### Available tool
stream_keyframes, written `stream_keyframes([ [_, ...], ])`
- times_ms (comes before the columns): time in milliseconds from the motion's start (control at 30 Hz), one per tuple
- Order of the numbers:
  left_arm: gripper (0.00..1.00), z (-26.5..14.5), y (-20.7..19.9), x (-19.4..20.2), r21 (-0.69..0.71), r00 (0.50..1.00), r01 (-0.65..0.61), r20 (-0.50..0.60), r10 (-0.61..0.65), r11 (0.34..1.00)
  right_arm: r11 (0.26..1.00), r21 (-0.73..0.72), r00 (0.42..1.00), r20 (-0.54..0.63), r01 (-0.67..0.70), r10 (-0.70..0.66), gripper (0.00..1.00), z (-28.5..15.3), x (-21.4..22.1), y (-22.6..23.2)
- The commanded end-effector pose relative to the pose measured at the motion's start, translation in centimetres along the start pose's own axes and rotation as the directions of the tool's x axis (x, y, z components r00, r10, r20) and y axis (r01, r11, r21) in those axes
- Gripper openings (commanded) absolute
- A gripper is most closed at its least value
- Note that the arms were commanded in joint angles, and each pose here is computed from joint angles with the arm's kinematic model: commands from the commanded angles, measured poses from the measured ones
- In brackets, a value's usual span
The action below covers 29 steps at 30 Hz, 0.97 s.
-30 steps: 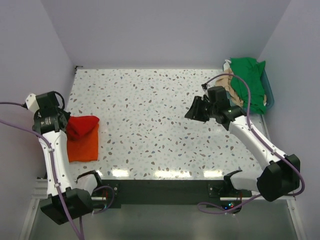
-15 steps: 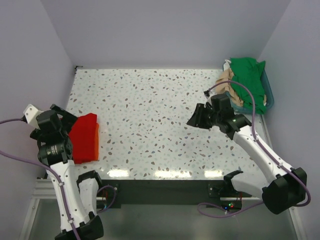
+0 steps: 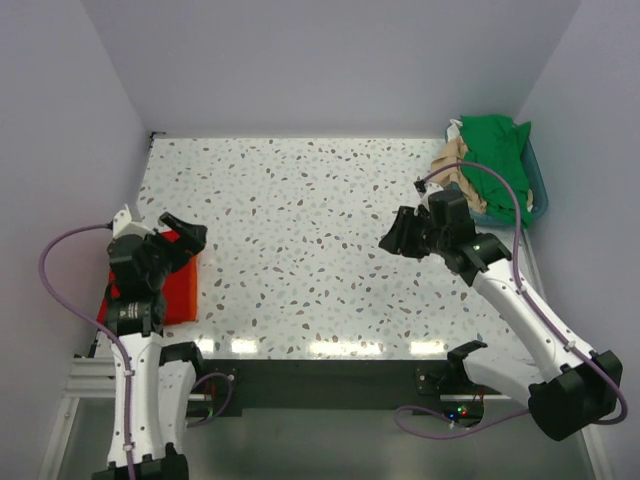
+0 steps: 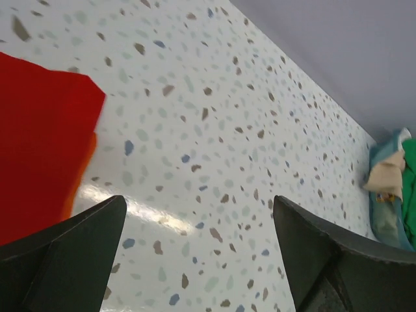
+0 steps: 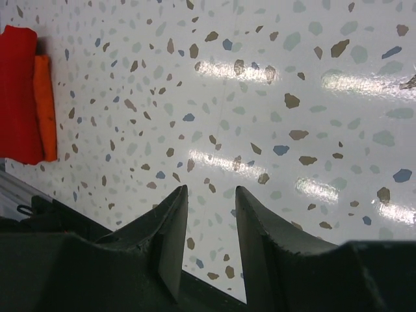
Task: Fold and stack the t-shirts
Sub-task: Neatly place the folded tshirt to the corner, then reset both grippers
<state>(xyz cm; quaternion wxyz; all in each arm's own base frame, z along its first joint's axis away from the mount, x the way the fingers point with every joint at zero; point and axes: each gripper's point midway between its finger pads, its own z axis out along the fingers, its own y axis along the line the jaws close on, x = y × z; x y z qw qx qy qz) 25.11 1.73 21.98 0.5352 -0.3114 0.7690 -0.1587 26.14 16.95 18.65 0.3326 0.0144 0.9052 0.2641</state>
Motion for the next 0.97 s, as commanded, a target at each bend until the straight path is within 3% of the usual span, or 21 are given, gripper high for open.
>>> stream_keyframes([
  [0,1.00,0.8,-4.4,2.1,0.186,0.999,-0.011,-0.044,0.020,0.983,0.999,0.027,0.998,0.060,0.028,-0.030,0.40,-0.9,-0.8,-0.4],
  [67,1.00,2.0,-4.5,3.3,0.140,0.997,-0.021,-0.069,0.031,0.990,0.999,0.041,0.997,0.072,0.030,-0.033,0.40,-1.1,-0.9,-0.6],
  [100,1.00,1.8,-6.6,5.0,0.204,0.992,-0.050,-0.105,0.073,0.978,0.999,0.042,0.996,0.085,0.031,-0.034,0.40,-1.3,-1.1,-0.6],
  [233,1.00,3.2,-9.2,9.1,0.207,0.977,-0.103,-0.163,0.138,0.973,0.997,0.068,0.993,0.108,0.033,-0.040,0.41,-1.4,-1.4,-1.2],
  [400,1.00,3.3,-15.2,15.6,0.304,0.918,-0.236,-0.242,0.314,0.923,0.995,0.091,0.991,0.126,0.029,-0.040,0.41,-1.2,-1.6,-1.7],
  [533,1.00,2.3,-19.2,18.7,0.427,0.889,-0.245,-0.261,0.378,0.871,0.990,0.140,0.989,0.137,0.026,-0.046,0.41,-1.0,-1.7,-2.7],
  [700,1.00,2.1,-20.9,21.1,0.509,0.846,-0.259,-0.290,0.447,0.821,0.984,0.177,0.987,0.148,0.028,-0.055,0.41,-1.3,-1.6,-3.5],
  [933,1.00,2.2,-21.5,20.1,0.510,0.831,-0.317,-0.258,0.493,0.800,0.976,0.219,0.985,0.164,0.017,-0.054,0.40,-1.2,-1.4,-4.6],
])
